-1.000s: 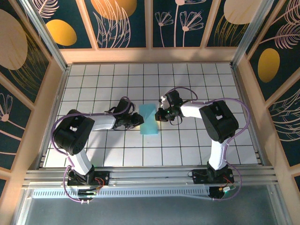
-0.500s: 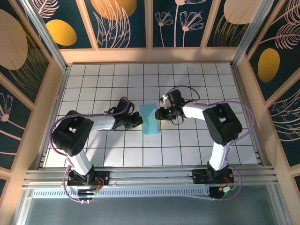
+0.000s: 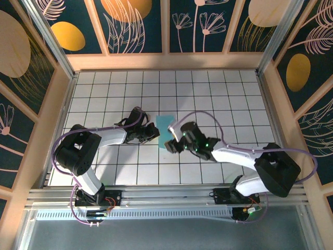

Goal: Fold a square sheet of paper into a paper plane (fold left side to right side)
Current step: Third fold the triangle at the center of the table.

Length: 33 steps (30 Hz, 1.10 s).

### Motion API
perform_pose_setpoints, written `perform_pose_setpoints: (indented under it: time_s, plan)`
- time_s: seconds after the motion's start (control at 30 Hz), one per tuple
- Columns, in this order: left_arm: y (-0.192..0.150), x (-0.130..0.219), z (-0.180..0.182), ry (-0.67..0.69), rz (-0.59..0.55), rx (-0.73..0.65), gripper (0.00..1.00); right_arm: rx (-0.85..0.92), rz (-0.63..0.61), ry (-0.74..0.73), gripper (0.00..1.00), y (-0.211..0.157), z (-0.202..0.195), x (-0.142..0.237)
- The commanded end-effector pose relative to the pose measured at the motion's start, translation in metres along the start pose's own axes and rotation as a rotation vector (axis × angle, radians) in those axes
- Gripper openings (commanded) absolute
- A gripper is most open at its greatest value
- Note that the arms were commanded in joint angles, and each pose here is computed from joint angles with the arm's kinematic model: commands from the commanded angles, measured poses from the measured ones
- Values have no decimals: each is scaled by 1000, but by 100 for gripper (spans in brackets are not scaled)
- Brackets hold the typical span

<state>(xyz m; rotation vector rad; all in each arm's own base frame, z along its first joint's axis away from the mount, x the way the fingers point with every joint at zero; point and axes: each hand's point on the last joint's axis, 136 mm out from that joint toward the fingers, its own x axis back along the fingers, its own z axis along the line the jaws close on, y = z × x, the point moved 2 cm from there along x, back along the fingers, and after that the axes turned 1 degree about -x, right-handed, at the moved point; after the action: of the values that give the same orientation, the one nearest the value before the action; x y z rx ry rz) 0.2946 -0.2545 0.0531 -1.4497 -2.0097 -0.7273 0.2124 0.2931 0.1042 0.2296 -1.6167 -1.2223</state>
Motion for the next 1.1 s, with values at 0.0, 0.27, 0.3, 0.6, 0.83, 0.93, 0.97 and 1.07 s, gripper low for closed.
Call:
perform_pose_setpoints:
  time_s: [0.0, 0.27, 0.3, 0.6, 0.83, 0.93, 0.97, 1.07]
  plan:
    - [-1, 2, -9, -11, 18, 7, 0, 275, -87, -124, 61, 3, 3, 0]
    - [-1, 2, -8, -10, 19, 9, 0, 459, -43, -164, 66, -13, 16, -25]
    - [0, 2, -9, -10, 18, 8, 0, 467, -39, -167, 66, -14, 16, -28]
    - [-2, 2, -8, -9, 23, 10, 0, 473, -90, -234, 67, 5, 12, -52]
    - [-3, 2, -7, -7, 25, 9, 0, 471, -110, -265, 62, 7, 9, -56]
    - [-4, 2, -6, -5, 27, 7, 0, 467, -94, -259, 53, 4, 9, -56]
    - [-3, 2, -6, -4, 27, 8, 0, 465, -92, -259, 50, 3, 9, -56]
    - [-4, 2, -5, 1, 27, 6, 0, 458, -78, -256, 40, -1, 8, -57]
